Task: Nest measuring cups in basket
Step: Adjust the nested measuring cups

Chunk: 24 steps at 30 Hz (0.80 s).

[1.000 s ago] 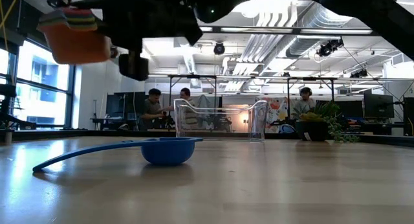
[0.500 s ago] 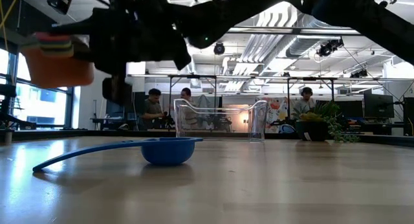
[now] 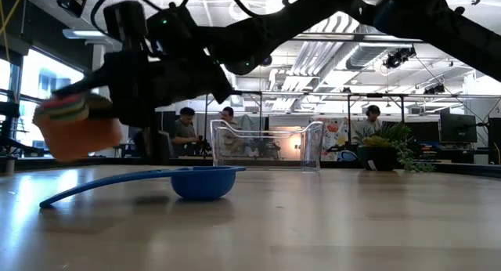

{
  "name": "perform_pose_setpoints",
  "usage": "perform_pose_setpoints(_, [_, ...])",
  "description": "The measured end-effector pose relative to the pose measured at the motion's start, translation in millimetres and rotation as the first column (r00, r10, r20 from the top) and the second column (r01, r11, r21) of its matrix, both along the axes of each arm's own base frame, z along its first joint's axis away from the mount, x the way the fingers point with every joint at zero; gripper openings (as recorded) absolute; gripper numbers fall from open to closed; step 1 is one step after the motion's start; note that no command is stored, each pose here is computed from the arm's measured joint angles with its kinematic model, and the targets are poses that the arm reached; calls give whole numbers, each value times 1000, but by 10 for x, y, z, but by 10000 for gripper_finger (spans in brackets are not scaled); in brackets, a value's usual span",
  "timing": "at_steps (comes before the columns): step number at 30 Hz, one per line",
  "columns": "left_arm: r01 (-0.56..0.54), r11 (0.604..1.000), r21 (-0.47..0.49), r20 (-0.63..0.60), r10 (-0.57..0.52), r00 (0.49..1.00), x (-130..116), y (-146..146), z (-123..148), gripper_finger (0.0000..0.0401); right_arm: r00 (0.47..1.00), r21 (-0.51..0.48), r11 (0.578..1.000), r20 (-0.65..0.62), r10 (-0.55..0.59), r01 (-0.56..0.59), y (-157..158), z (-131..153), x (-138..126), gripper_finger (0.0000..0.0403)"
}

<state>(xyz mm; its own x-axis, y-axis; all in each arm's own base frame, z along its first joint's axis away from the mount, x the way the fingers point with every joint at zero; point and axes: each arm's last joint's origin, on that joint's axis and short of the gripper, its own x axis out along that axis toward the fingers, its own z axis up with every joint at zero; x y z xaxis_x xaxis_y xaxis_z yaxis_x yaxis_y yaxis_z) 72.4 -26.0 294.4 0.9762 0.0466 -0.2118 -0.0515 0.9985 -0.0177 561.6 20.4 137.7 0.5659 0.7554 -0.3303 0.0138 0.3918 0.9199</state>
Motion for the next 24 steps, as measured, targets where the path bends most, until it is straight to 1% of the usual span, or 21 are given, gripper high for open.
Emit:
perform_pose_setpoints(2, [0,1000,0,0,0,1000,0,0,0,58,999,6,1000,-39,-9,9,5,-24,-11,63])
perform_pose_setpoints(7, [0,1000,0,0,0,1000,0,0,0,58,998,-11,1000,-65,-21,20,12,-51,-24,63])
perform_pose_setpoints(11, [0,1000,0,0,0,1000,0,0,0,58,993,-27,999,-114,-34,31,10,-109,-45,63])
perform_pose_setpoints(17, [0,1000,0,0,0,1000,0,0,0,58,989,-24,999,-140,-36,33,16,-131,-54,65])
perform_pose_setpoints(24, [0,1000,0,0,0,1000,0,0,0,58,984,-23,999,-172,-45,42,15,-149,-67,94])
